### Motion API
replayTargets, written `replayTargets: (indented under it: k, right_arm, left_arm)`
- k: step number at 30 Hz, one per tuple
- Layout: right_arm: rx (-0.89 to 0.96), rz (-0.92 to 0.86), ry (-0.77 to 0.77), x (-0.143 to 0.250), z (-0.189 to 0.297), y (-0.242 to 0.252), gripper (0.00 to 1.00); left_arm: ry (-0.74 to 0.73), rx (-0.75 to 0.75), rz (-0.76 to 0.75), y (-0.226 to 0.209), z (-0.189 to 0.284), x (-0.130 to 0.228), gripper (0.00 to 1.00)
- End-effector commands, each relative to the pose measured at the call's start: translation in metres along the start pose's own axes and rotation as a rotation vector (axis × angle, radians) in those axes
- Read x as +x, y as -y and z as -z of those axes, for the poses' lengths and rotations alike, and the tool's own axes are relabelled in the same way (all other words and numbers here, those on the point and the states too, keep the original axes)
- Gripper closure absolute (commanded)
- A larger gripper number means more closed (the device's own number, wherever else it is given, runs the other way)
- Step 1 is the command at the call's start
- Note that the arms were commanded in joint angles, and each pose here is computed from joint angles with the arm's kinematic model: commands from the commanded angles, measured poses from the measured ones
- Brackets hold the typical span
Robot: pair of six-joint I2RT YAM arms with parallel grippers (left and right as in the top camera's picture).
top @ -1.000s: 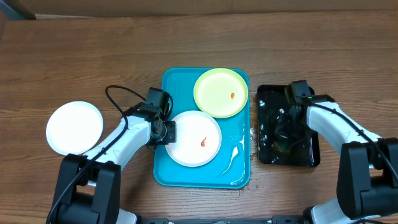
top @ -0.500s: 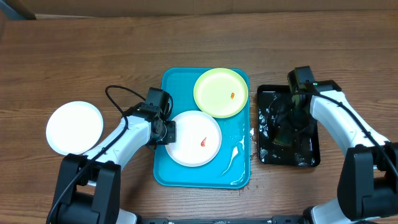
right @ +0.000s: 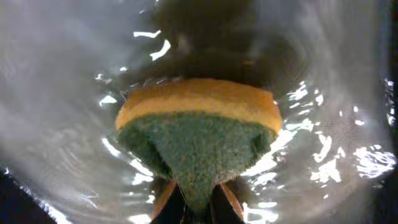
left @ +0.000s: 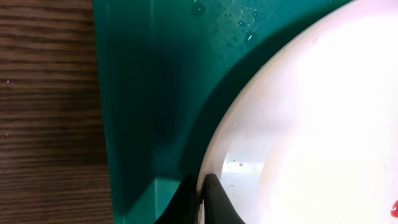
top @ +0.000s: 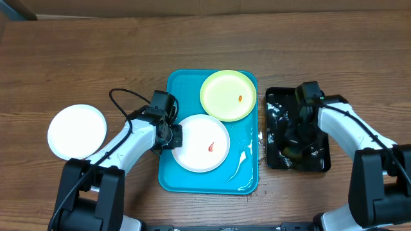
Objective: Clean dirty plates on tray and stack at the side
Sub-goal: 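Grasp the sponge in the black tray with the right gripper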
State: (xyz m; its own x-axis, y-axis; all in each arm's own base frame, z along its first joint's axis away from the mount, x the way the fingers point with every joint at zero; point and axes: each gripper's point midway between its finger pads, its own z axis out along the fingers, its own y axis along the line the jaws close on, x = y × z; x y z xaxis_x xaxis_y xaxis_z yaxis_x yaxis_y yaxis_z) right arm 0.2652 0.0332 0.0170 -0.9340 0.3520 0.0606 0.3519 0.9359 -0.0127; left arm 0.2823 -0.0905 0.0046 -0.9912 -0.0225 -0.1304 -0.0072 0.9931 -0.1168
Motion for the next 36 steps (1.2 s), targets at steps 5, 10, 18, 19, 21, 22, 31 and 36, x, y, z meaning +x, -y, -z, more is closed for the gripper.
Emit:
replayTargets:
  k: [5, 10, 18, 19, 21, 22, 31, 36]
  right_arm:
    - [-0.048, 0.021, 0.086, -0.026, 0.033, -0.015, 0.93]
    - [-0.046, 0.010, 0.078, -0.023, 0.008, -0.014, 0.74]
    - [-0.053, 0.011, 0.091, -0.019, -0.010, -0.012, 0.96]
    - [-0.053, 0.015, 0.094, -0.021, -0.008, -0.012, 0.96]
    - [-0.051, 0.016, 0.089, -0.023, 0.002, -0.014, 0.96]
    - [-0.050, 0.017, 0.088, -0.024, 0.007, -0.014, 0.96]
    - [-0.094, 0.027, 0.174, -0.037, 0.091, -0.024, 0.96]
    - [-0.099, 0.026, 0.186, -0.036, 0.095, -0.023, 0.96]
  left_arm:
    - [-0.069, -0.018, 0.009, -0.005, -0.015, 0.017, 0.96]
    - [-0.066, -0.017, 0.008, -0.005, -0.015, 0.017, 0.96]
    - [-0.066, -0.016, 0.008, -0.005, -0.015, 0.016, 0.96]
    - [-0.066, -0.017, 0.008, -0.005, -0.015, 0.017, 0.96]
    - [-0.067, -0.017, 0.008, -0.005, -0.015, 0.017, 0.96]
    - [-0.067, -0.017, 0.008, -0.005, -0.015, 0.017, 0.96]
    - [-0.066, -0.017, 0.008, -0.005, -0.015, 0.017, 0.96]
    - [-0.066, -0.017, 0.008, -0.005, -0.015, 0.017, 0.96]
